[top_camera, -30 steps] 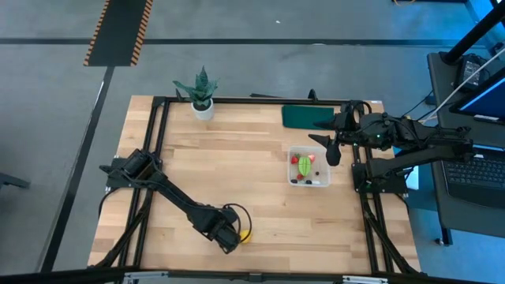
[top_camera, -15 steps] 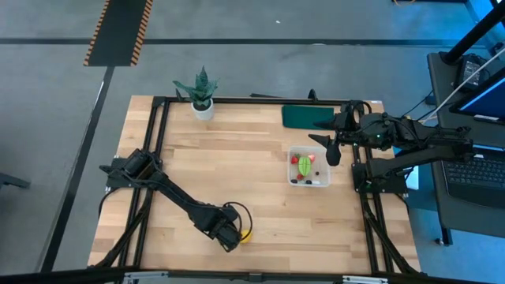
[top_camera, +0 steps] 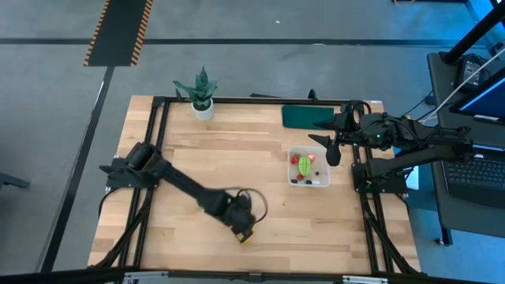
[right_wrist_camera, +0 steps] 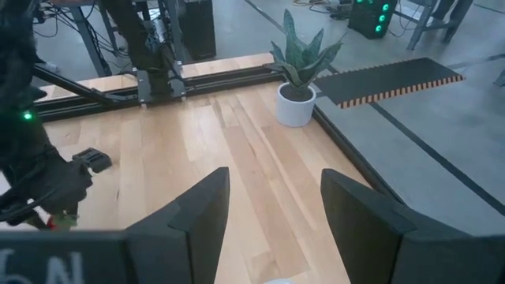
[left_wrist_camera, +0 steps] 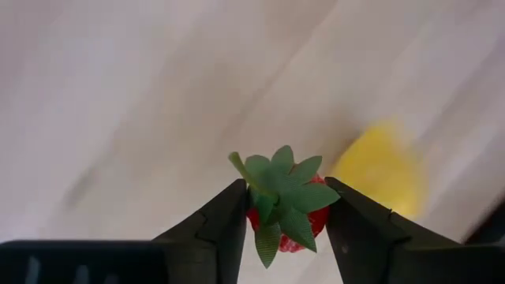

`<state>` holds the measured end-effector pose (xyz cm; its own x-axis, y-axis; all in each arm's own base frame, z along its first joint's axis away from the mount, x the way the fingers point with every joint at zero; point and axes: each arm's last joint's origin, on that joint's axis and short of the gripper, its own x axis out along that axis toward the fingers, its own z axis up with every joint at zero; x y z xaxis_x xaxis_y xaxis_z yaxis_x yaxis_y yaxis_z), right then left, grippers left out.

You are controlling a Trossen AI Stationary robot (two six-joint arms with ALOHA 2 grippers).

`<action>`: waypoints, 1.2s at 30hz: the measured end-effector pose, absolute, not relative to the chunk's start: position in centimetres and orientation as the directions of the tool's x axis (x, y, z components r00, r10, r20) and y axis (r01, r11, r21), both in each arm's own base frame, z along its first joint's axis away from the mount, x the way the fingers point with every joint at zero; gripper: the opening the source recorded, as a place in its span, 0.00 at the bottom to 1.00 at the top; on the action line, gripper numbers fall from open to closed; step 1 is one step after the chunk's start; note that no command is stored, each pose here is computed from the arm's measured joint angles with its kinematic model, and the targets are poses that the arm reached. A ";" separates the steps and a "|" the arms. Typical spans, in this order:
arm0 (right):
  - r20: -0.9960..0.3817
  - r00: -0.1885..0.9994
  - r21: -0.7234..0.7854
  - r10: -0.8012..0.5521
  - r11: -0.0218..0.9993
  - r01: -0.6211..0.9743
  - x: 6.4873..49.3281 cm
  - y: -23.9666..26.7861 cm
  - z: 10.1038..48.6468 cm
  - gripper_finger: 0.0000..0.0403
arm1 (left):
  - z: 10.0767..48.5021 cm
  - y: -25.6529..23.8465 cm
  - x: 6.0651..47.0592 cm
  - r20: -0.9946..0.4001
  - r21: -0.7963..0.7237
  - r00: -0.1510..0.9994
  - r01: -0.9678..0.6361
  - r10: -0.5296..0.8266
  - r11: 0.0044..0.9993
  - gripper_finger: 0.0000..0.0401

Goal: Pick and placing Produce into tupperware
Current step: Put the red strawberry into the transparent container

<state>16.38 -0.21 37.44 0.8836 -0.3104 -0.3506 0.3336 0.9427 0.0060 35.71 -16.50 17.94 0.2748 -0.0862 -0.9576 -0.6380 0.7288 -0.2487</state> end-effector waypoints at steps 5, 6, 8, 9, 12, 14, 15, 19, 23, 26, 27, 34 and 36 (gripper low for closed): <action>-0.347 0.885 0.008 -0.310 0.943 0.333 16.4 -0.2 37.5 0.51 | 20.9 -12.4 39.2 -0.910 -0.302 0.411 -0.563 -0.056 0.769 0.35; -0.345 0.886 0.009 -0.310 0.943 0.333 16.4 -0.2 37.5 0.51 | 21.5 -11.5 39.9 -0.894 -0.316 0.446 -0.545 -0.051 0.777 0.35; -0.339 0.888 0.011 -0.310 0.943 0.333 16.4 -0.2 37.6 0.51 | 22.6 -9.5 41.3 -0.853 -0.349 0.519 -0.507 -0.044 0.789 0.34; -0.336 0.889 0.012 -0.310 0.943 0.333 16.4 -0.2 37.6 0.51 | 23.1 -8.4 41.9 -0.833 -0.359 0.552 -0.489 -0.037 0.795 0.35; -0.335 0.890 0.016 -0.310 0.942 0.334 16.4 -0.2 37.6 0.51 | 24.8 -5.4 43.5 -0.757 -0.386 0.652 -0.409 -0.031 0.827 0.37; -0.335 0.890 0.020 -0.310 0.942 0.336 16.4 -0.2 37.6 0.51 | 25.4 -3.4 44.2 -0.708 -0.397 0.706 -0.362 -0.030 0.844 0.38; -0.335 0.890 0.025 -0.310 0.941 0.337 16.4 -0.2 37.6 0.51 | 25.6 -2.4 44.5 -0.684 -0.404 0.729 -0.342 -0.031 0.848 0.38; -0.335 0.890 0.038 -0.310 0.939 0.342 16.4 -0.2 37.6 0.51 | 26.3 0.9 45.1 -0.611 -0.411 0.791 -0.302 -0.014 0.860 0.36; -0.335 0.889 0.038 -0.311 0.939 0.343 16.4 -0.2 37.6 0.51 | 27.0 3.1 45.5 -0.534 -0.406 0.845 -0.276 0.019 0.871 0.34; -0.335 0.889 0.038 -0.312 0.939 0.343 16.4 -0.2 37.6 0.51 | 27.6 4.0 45.8 -0.474 -0.421 0.881 -0.240 0.014 0.875 0.36; -0.335 0.889 0.038 -0.312 0.939 0.343 16.4 -0.2 37.6 0.51 | 27.7 4.2 45.9 -0.456 -0.424 0.890 -0.231 0.014 0.876 0.36; -0.334 0.889 0.042 -0.312 0.938 0.344 16.4 -0.2 37.6 0.51 | 25.3 4.8 47.0 -0.479 -0.403 0.878 -0.233 0.013 0.885 0.36; -0.329 0.891 0.045 -0.312 0.938 0.345 16.5 -0.2 37.7 0.51 | 24.3 4.7 47.7 -0.461 -0.412 0.888 -0.211 -0.002 0.887 0.35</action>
<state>16.45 -0.21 37.66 0.8912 -0.3122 -0.3292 0.3450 0.9375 0.0451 47.69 4.71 24.26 0.8876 -0.0024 -0.4607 -0.2112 0.8865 -0.4117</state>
